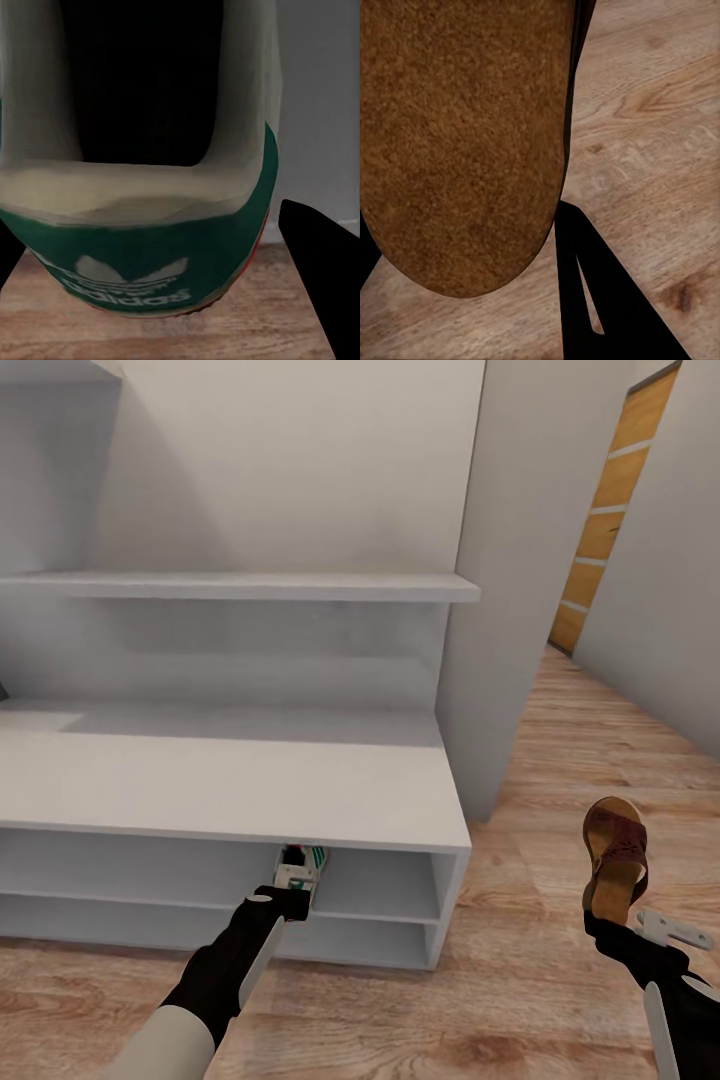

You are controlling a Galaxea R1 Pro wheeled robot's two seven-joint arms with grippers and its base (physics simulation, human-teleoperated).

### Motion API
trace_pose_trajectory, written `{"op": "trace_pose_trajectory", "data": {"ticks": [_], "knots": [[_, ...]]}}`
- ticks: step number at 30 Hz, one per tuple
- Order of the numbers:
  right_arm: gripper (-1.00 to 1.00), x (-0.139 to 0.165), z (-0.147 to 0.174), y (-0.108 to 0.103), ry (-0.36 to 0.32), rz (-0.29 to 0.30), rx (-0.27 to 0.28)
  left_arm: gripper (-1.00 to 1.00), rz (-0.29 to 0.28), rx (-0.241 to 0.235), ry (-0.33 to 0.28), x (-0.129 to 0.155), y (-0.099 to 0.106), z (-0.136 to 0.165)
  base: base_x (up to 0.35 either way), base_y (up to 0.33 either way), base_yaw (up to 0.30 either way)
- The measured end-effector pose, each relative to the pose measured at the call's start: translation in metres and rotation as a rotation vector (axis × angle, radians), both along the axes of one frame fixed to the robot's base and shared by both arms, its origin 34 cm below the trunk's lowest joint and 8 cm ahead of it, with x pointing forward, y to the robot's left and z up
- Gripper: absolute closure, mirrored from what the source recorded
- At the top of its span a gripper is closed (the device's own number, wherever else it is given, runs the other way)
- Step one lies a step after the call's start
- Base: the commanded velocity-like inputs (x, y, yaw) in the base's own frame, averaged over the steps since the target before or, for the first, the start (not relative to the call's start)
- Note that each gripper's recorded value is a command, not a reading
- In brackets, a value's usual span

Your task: Pick up the two gym shoes and the two sandals from the corridor floor and place them onto the hallstand (shoe rack) in the corridor, making sure they are on the rack and not on the floor. Arrange them so the two gym shoes are next to each other and the two sandals are next to each other.

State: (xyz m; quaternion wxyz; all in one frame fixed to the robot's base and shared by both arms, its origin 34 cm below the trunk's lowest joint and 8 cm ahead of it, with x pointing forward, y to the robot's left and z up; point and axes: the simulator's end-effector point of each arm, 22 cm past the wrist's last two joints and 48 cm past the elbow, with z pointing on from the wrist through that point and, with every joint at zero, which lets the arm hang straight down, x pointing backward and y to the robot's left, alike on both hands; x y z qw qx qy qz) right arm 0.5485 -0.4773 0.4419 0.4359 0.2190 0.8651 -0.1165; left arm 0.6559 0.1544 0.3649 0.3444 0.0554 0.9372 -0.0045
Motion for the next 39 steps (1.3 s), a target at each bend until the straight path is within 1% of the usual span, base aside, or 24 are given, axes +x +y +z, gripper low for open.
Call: {"op": "trace_pose_trajectory", "data": {"ticks": [3,10,39], "knots": [[1.0,-0.0002,-0.0001,0.0,0.0,0.0,0.0,1.0,0.0,0.0,0.0,0.0,0.0,0.0,0.073,0.0,0.0],[1.0,-0.0001,0.0,0.0,0.0,0.0,0.0,1.0,0.0,-0.001,0.0,0.0,-0.0002,0.0001,0.203,0.019,0.0],[1.0,0.0002,0.0001,0.0,0.0,0.0,0.0,1.0,-0.002,0.001,0.0,0.0,-0.0004,0.0,0.028,0.0,0.0]]}}
